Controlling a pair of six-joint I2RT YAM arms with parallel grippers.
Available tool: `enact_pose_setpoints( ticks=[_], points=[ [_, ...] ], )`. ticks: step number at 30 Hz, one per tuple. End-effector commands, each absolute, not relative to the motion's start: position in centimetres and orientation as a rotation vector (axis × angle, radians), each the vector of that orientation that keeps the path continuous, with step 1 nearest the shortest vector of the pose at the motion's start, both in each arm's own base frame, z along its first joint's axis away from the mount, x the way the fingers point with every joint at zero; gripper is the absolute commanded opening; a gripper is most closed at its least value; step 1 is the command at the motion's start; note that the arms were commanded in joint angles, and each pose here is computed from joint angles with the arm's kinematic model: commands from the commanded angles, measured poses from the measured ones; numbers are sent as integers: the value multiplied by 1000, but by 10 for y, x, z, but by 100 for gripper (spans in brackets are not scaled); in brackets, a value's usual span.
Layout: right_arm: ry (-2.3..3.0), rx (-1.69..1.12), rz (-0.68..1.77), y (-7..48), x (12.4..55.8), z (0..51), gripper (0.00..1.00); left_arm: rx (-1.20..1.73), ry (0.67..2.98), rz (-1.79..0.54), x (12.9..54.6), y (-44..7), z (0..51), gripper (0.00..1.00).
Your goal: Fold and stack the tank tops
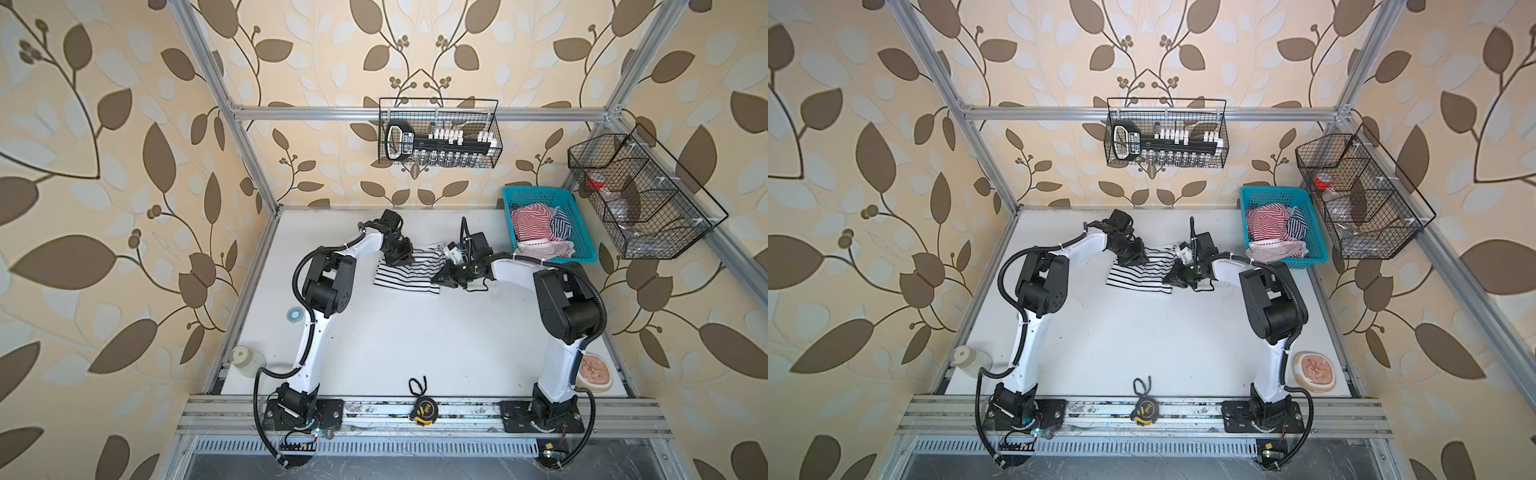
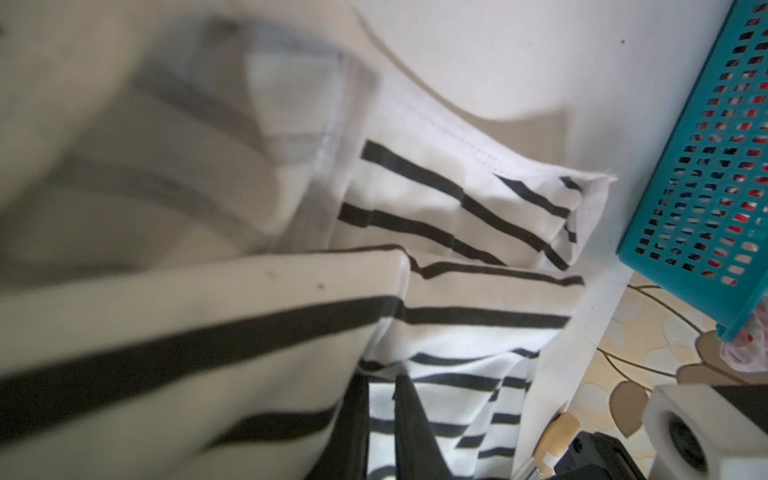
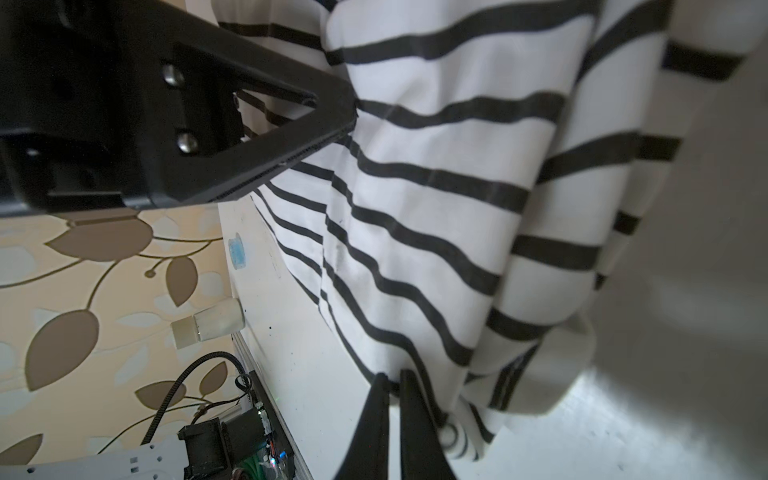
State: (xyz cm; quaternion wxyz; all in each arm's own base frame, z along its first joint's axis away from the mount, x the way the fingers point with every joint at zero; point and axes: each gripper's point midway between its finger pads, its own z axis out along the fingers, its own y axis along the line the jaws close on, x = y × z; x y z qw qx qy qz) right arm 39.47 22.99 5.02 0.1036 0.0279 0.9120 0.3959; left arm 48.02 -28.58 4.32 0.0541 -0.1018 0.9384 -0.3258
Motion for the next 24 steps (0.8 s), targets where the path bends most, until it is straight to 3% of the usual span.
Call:
enact_pose_setpoints(
  ticks=[1, 6, 9, 13, 18, 24],
  points=[
    [2729, 144, 1138, 217, 388, 27, 9, -323, 2785, -1010, 499, -282, 56, 15],
    [2775, 193, 1109, 203, 374, 6, 9, -342, 2760, -1039, 508, -277, 57, 18],
    [2789, 192, 1108, 201, 369, 3, 8, -308, 2724, -1082, 513, -282, 78, 26],
    [2776, 169, 1107, 200, 366, 13, 8, -235, 2654, -1071, 514, -272, 127, 45],
    [2743, 123, 1090, 197, 364, 37, 8, -216, 2633, -884, 503, -215, 168, 59],
    [2688, 78, 1082, 193, 363, 69, 12, -223, 2713, -714, 480, -157, 152, 73]
  ],
)
